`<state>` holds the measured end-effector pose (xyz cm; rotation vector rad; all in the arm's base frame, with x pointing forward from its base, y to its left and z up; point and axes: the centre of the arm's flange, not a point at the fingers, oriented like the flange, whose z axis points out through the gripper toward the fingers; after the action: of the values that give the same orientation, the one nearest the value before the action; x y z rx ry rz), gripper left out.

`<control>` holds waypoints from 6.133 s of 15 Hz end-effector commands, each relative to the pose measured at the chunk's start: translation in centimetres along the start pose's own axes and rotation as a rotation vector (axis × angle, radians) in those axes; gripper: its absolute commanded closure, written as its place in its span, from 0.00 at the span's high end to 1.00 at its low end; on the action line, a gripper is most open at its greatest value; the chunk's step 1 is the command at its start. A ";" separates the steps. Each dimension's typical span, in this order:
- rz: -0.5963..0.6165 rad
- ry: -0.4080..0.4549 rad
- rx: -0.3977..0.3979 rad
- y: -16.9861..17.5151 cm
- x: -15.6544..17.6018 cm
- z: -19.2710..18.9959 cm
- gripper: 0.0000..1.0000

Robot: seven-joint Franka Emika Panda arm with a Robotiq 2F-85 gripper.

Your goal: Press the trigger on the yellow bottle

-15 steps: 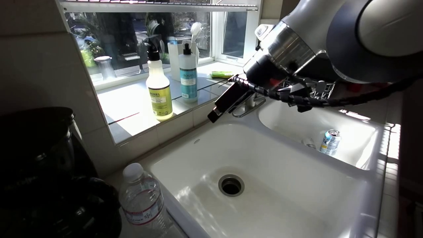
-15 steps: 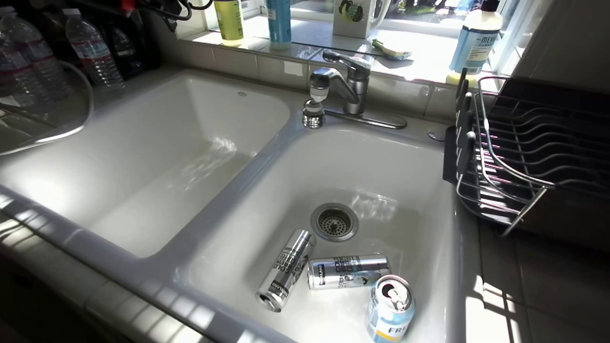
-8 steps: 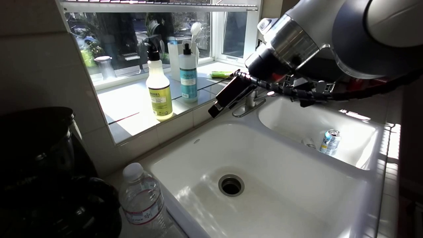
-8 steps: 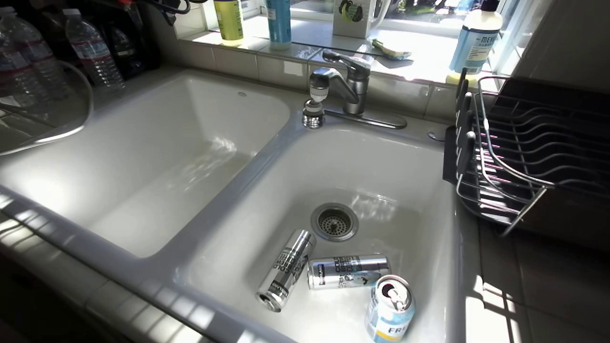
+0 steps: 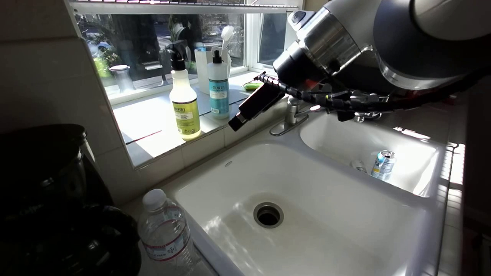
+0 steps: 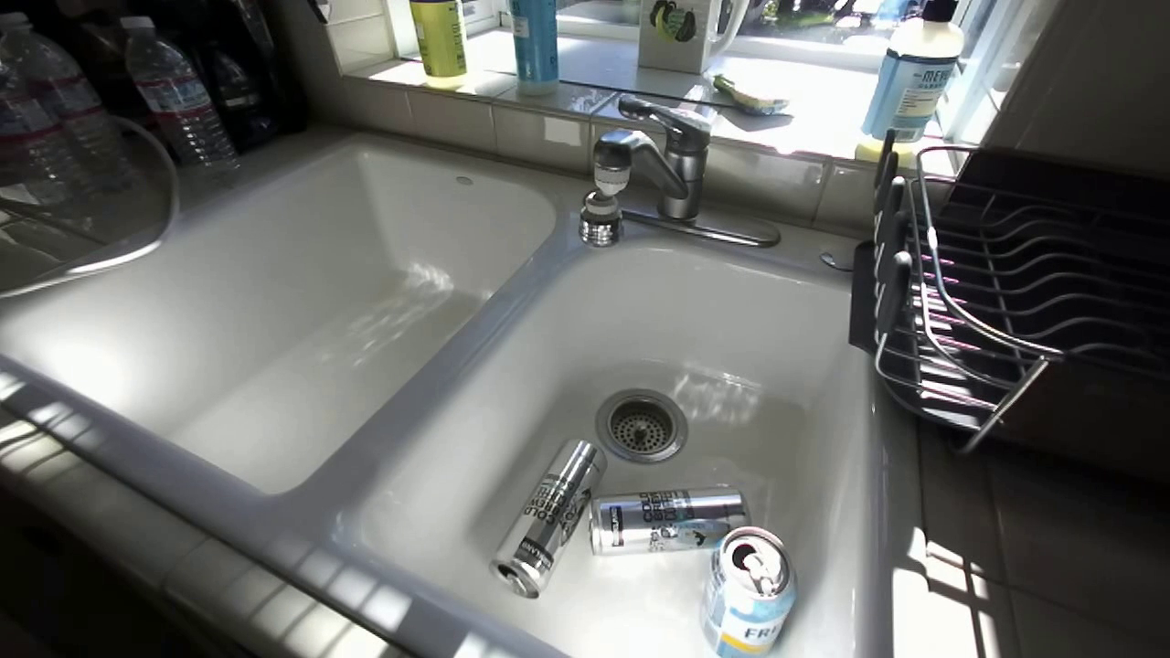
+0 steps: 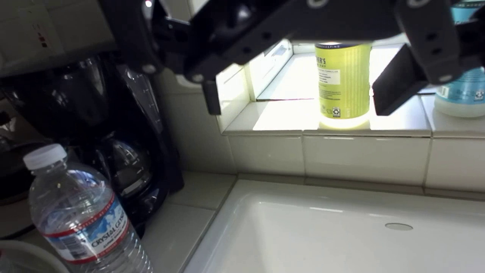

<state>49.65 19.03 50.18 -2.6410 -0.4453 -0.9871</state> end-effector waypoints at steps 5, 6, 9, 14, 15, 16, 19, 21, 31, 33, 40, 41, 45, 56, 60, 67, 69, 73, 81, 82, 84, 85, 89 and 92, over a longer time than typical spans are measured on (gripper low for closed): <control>-0.257 0.042 0.004 0.2 4.2 0.1 1.00; -0.272 0.050 0.007 0.4 4.9 -0.2 1.00; -0.316 0.065 -0.001 1.3 7.2 -1.2 1.00; -0.364 0.020 -0.005 2.3 10.3 -2.7 1.00; -0.386 0.005 -0.012 2.2 10.4 -3.0 1.00; -0.358 0.039 -0.006 2.1 9.1 -3.1 1.00; -0.378 0.029 -0.016 2.4 9.7 -3.3 1.00; -0.381 0.026 -0.018 2.4 9.6 -3.2 1.00; -0.281 -0.054 -0.043 6.0 13.1 -3.7 1.00; -0.262 -0.087 -0.036 6.6 13.7 -3.8 1.00; -0.250 -0.095 0.025 6.5 15.0 -0.7 1.00; -0.248 -0.096 0.030 6.4 15.2 0.0 1.00; -0.247 -0.082 0.036 6.4 15.9 2.4 1.00; -0.244 -0.013 0.005 7.4 18.8 4.8 1.00; -0.244 -0.003 -0.012 7.7 19.5 5.2 1.00; -0.236 0.009 -0.040 8.3 20.2 5.6 0.97; -0.232 0.011 -0.042 8.5 20.3 5.8 0.95; -0.230 0.015 -0.037 8.6 20.3 6.3 0.95; -0.227 0.028 -0.029 8.8 20.5 7.0 0.91; -0.226 0.029 -0.028 8.8 20.6 7.0 0.89; -0.225 0.030 -0.026 8.8 20.6 7.1 0.91; -0.225 0.032 -0.024 8.8 20.7 7.2 0.97; -0.224 0.038 -0.020 8.8 20.9 7.3 0.80; -0.224 0.036 -0.019 8.8 20.8 7.4 0.73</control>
<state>71.56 17.14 57.52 -2.6454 -0.7546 -1.0844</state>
